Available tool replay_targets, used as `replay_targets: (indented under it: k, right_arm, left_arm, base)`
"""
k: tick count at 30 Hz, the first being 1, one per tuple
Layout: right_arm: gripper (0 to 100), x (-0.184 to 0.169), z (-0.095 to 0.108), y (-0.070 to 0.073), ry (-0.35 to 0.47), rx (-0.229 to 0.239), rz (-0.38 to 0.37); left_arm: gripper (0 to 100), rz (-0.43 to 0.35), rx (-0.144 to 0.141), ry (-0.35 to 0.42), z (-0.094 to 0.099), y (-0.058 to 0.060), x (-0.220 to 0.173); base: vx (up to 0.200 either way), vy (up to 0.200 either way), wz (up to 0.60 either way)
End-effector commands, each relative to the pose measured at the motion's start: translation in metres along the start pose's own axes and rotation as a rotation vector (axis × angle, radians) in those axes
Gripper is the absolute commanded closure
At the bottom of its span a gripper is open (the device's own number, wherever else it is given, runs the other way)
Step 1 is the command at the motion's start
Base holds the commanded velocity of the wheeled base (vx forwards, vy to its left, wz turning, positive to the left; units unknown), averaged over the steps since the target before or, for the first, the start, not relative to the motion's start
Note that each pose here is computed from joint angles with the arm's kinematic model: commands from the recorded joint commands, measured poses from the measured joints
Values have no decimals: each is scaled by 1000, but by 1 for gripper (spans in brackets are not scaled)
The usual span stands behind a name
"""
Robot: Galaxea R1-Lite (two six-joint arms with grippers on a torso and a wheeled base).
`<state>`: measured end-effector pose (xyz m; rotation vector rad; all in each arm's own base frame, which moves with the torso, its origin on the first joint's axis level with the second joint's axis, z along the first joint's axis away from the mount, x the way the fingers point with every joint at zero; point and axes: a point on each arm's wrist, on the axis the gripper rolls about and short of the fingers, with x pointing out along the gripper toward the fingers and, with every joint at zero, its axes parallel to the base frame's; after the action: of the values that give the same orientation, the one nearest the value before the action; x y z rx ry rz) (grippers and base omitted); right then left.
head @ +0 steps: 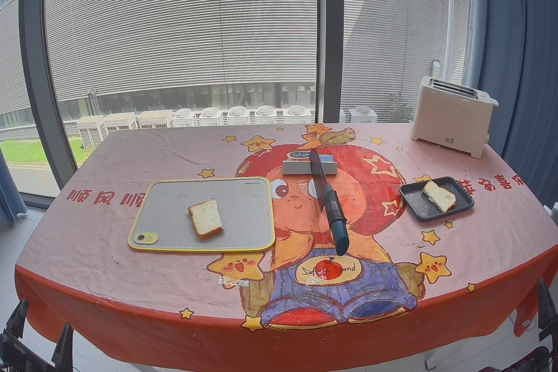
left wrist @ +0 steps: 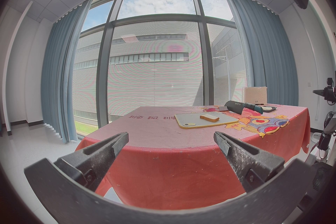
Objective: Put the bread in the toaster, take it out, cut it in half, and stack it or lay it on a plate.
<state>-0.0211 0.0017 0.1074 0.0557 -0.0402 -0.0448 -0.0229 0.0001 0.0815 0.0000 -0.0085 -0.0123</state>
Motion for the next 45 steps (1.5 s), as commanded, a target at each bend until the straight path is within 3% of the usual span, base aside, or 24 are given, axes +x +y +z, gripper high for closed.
replay_targets:
  k: [1,4,21,25,28,45]
  right_arm:
    - [0,3,-16,-1,54,-23,-1]
    - [0,3,-31,-2,139,-78,8]
    - [0,4,-29,-3,125,-40,-51]
    - [0,3,-30,-3,117,-55,9]
    - [0,-2,-31,-3,52,-66,83]
    - [0,-3,-31,-3,40,-60,59]
  left_arm:
    - [0,0,0,1,-5,0,0]
    - [0,0,0,2,-5,0,0]
    - [0,0,-2,1,-5,0,0]
    - [0,2,-2,1,-5,0,0]
    - [0,2,0,1,-5,0,0]
    - [0,2,-2,1,-5,0,0]
  base:
    - [0,0,0]
    - [0,0,0]
    - [0,0,0]
    - [0,0,0]
    - [0,0,0]
    - [0,0,0]
